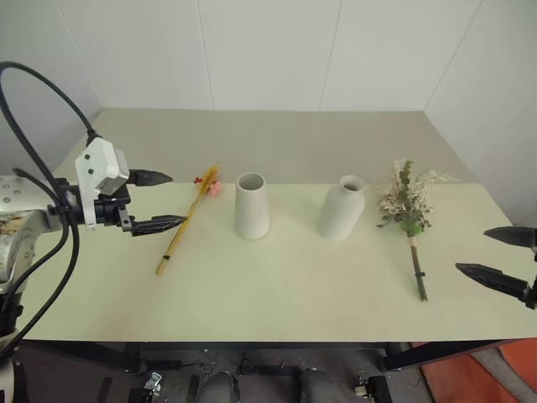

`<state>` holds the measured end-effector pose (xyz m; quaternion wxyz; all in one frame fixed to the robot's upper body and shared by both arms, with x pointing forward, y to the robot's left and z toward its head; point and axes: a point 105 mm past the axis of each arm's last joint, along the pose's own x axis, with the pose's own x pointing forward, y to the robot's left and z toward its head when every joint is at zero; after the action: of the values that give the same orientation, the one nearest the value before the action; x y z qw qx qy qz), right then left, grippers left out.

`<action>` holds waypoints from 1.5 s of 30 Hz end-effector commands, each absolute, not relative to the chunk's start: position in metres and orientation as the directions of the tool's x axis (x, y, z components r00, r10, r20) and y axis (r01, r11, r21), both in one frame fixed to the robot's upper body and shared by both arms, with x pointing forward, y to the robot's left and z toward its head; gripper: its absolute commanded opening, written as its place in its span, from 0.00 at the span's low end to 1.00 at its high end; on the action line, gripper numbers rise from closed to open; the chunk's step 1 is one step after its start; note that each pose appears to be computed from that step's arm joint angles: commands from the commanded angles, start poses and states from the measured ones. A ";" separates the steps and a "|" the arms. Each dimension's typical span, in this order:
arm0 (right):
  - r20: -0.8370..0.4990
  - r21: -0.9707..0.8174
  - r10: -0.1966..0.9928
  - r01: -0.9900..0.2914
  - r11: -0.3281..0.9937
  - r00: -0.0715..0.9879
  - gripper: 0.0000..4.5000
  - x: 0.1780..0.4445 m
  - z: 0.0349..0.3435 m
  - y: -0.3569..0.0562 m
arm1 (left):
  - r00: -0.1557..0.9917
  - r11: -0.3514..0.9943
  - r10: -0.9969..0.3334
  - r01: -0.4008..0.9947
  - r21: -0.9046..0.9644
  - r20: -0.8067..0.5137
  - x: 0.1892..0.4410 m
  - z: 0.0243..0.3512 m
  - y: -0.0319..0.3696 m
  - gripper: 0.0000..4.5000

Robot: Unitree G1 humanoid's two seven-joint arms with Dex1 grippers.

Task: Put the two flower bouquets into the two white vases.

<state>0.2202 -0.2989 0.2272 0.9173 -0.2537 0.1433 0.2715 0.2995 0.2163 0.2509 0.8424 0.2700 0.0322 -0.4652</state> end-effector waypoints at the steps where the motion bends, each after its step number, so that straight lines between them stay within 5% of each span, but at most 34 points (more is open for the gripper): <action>1: -0.362 -0.458 0.364 -0.504 0.732 0.858 1.00 0.221 0.243 -0.304 | 0.570 0.406 -0.767 0.787 0.464 -0.295 0.294 0.262 0.217 0.99; 9: -0.454 -0.401 0.340 -0.530 0.747 0.823 1.00 0.225 0.237 -0.306 | 0.549 0.386 -0.780 0.800 0.458 -0.301 0.292 0.263 0.214 0.99; 23: -0.609 -0.166 0.137 -0.294 0.941 0.781 1.00 0.337 0.180 -0.304 | 0.356 0.114 -0.850 0.845 0.523 -0.389 0.304 0.245 0.139 0.99; 32: -0.684 -0.108 0.082 -0.212 0.971 0.725 1.00 0.370 0.157 -0.304 | 0.304 0.082 -0.867 0.868 0.489 -0.394 0.302 0.231 0.129 0.99; 35: -0.711 -0.089 0.102 -0.233 0.968 0.696 0.86 0.372 0.151 -0.302 | 0.315 0.095 -0.863 0.869 0.486 -0.394 0.301 0.228 0.130 1.00; 45: -0.731 -0.076 0.100 -0.227 0.971 0.675 0.07 0.374 0.153 -0.304 | 0.359 0.137 -0.843 0.863 0.485 -0.400 0.300 0.220 0.139 1.00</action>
<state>0.3691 -0.3030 0.1377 0.9026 -0.0705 0.4148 0.0912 0.3012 0.1357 0.2086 0.7497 0.3155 0.0344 -0.5807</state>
